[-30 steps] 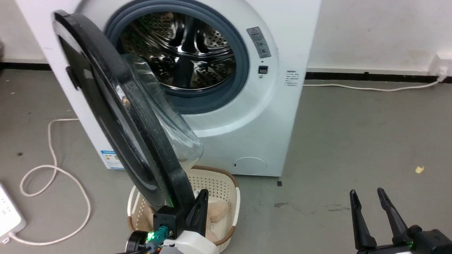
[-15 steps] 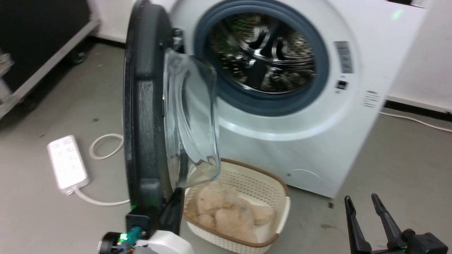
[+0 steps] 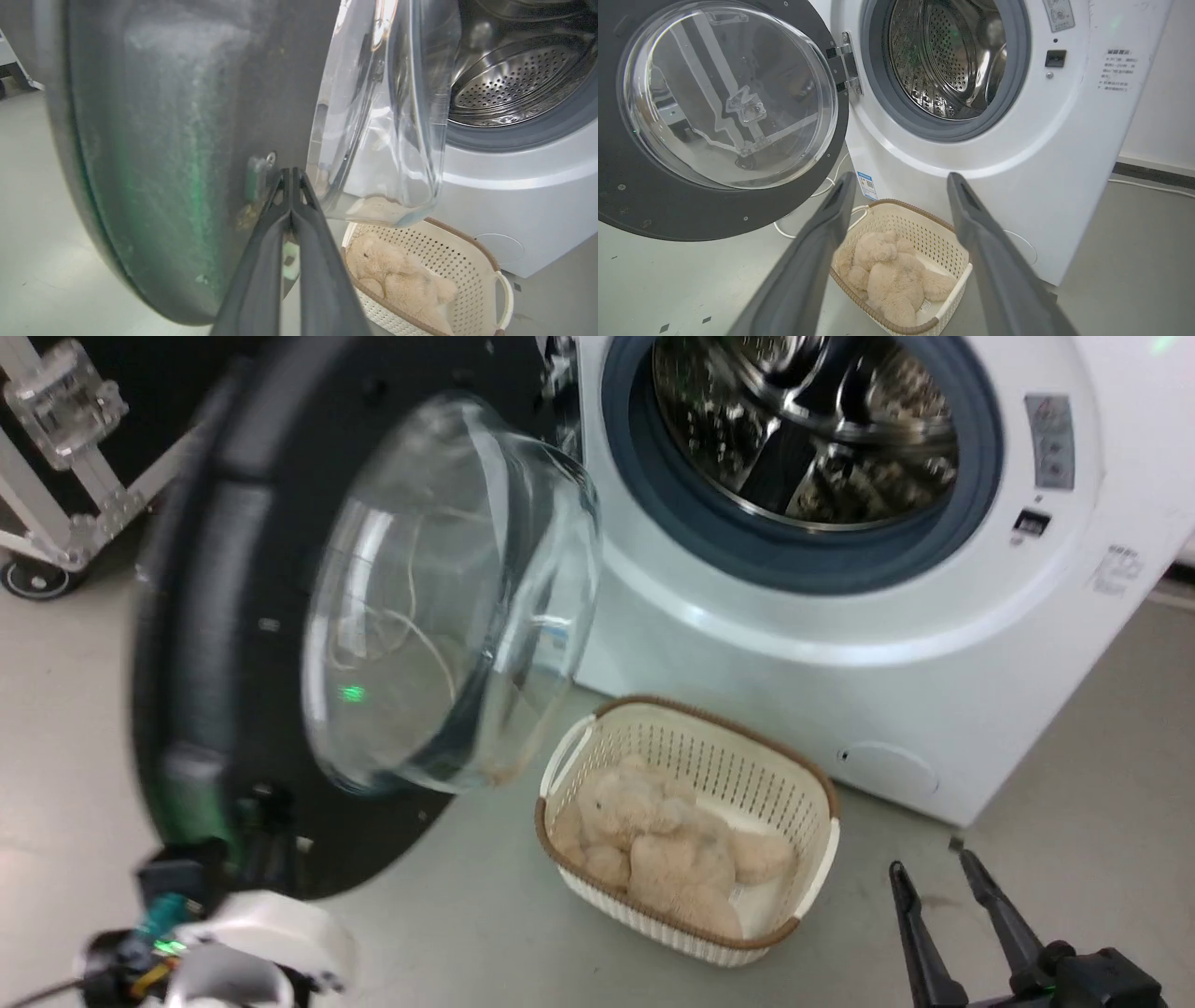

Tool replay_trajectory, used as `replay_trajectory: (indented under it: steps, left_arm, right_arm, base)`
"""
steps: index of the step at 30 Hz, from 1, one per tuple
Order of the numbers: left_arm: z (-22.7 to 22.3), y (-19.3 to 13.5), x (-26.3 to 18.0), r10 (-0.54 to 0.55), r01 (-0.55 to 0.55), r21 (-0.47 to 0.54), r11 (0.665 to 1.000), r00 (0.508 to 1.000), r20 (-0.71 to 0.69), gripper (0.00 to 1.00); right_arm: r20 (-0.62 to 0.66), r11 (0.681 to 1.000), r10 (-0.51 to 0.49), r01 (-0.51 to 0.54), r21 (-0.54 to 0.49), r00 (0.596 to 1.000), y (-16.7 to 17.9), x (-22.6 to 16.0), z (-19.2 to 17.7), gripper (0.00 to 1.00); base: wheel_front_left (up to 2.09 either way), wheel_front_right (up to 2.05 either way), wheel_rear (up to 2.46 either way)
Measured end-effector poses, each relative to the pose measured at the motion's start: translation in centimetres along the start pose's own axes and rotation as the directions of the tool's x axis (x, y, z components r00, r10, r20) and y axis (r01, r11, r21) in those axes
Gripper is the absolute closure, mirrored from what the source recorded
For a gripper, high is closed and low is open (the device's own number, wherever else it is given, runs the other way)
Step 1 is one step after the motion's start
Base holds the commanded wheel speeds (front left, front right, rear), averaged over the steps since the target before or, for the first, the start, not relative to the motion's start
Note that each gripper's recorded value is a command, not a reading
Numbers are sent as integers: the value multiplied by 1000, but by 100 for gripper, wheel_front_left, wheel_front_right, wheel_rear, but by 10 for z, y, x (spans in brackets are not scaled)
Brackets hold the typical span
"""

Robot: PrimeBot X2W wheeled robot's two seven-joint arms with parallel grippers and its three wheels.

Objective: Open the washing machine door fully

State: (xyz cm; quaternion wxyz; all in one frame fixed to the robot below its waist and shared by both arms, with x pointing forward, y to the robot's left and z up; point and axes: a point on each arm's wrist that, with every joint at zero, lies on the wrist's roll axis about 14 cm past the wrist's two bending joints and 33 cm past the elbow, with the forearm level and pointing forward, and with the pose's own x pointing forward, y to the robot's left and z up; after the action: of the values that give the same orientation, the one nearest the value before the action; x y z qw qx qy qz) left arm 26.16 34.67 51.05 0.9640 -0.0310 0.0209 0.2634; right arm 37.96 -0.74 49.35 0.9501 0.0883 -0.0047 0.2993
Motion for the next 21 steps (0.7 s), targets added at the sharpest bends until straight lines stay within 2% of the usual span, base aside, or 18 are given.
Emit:
replay_trajectory:
  steps: [7, 8, 13, 21]
  left_arm:
    - [9, 39, 28, 101, -101, 28, 995, 995, -3, 100]
    - [12, 53, 37, 134, -134, 50, 990, 991, -6, 100]
    - [24, 84, 60, 198, -197, 105, 975, 980, 7, 100]
    - [29, 100, 84, 242, -242, 122, 963, 970, 15, 100]
  right_arm:
    - [-47, 1000, -4, 4, -3, 999, -17, 3, -18, 0]
    - [-51, 1000, -14, 13, -5, 999, -25, 5, -21, 0]
    - [-70, 999, -45, 45, -7, 997, -45, 6, -30, 0]
    - [-97, 997, -75, 74, -11, 992, -61, 1, -39, 0]
  base:
    - [0, 0, 0]
    - [0, 0, 0]
    - [0, 0, 0]
    - [0, 0, 0]
